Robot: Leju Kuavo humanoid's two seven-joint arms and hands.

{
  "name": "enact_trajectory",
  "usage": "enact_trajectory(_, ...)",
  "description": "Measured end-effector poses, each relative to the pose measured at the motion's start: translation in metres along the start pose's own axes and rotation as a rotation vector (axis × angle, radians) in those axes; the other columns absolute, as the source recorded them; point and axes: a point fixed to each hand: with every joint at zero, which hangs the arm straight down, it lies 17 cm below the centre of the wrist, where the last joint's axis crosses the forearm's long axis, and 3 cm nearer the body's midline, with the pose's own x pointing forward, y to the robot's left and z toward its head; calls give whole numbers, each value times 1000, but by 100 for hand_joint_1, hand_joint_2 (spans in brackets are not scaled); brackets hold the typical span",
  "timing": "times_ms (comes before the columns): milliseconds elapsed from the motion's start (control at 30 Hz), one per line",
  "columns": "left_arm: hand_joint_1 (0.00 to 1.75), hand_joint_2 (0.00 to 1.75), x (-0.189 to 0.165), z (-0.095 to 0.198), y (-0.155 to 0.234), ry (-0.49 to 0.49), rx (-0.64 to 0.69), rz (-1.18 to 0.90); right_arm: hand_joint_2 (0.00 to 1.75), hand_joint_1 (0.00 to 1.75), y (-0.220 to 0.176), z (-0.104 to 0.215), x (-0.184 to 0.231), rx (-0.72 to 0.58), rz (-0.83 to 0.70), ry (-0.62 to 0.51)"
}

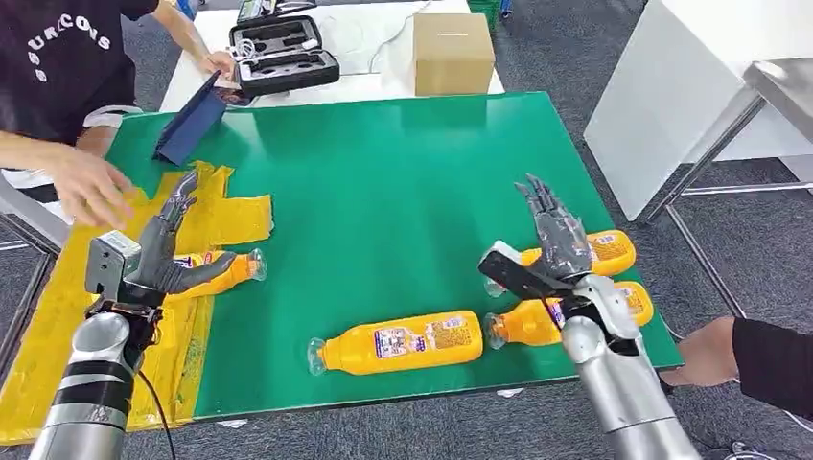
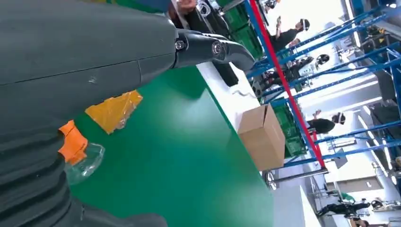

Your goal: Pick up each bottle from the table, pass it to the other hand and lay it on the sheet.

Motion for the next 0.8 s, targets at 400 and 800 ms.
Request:
enact_trajectory(400, 0, 175, 4, -22, -17, -2, -25, 17, 175, 0, -18, -18, -68, 187, 89, 38)
enact_trajectory(800, 0, 175, 3, -37, -28, -6, -49, 28, 175, 0, -37, 0, -114, 359, 15, 40)
